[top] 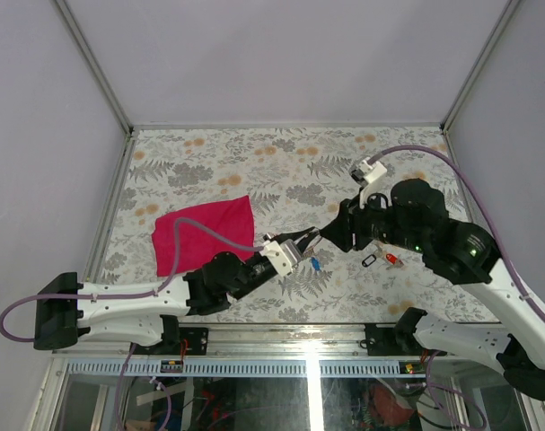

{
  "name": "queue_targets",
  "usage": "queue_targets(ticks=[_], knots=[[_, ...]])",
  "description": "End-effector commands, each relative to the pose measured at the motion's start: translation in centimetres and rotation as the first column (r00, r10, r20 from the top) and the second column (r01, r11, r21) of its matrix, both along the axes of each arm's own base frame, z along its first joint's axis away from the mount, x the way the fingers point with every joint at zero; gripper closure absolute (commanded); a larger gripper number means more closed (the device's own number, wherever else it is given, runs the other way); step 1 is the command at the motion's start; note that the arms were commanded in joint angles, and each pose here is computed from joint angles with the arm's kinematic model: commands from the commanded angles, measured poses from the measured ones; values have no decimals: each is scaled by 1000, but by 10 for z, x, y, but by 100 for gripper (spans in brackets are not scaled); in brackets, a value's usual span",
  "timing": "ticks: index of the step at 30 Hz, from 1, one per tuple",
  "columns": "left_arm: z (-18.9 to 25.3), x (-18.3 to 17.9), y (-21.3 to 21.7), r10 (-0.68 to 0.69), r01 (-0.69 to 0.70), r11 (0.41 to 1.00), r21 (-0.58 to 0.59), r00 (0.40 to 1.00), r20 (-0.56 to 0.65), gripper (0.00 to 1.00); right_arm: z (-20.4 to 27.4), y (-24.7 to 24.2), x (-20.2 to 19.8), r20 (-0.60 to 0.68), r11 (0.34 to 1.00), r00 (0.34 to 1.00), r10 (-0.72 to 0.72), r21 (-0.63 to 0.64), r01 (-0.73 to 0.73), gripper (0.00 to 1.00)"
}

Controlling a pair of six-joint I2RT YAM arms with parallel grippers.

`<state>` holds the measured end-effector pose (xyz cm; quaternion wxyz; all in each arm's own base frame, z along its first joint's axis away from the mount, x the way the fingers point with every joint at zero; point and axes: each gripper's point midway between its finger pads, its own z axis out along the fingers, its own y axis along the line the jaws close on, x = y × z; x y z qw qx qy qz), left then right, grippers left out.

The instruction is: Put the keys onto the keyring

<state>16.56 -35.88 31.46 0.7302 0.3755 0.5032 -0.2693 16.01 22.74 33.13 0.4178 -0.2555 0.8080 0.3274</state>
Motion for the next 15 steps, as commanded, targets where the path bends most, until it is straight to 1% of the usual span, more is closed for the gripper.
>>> queue_targets(ticks=[1, 6, 8, 15], knots=[[28, 2, 9, 36, -35, 992, -123, 999, 7, 100, 28, -6, 7, 126, 996, 991, -38, 81, 28, 55], [25, 6, 9, 58, -59, 993, -106, 998, -16, 100, 27, -7, 8, 143, 995, 989, -46, 94, 32, 61], [24, 7, 9, 63, -65, 992, -107, 998, -20, 100, 27, -5, 7, 141, 995, 989, -39, 102, 25, 61], [25, 9, 8, 70, -75, 991, -113, 996, -49, 100, 24, 4, 8, 121, 994, 992, -18, 111, 4, 57]])
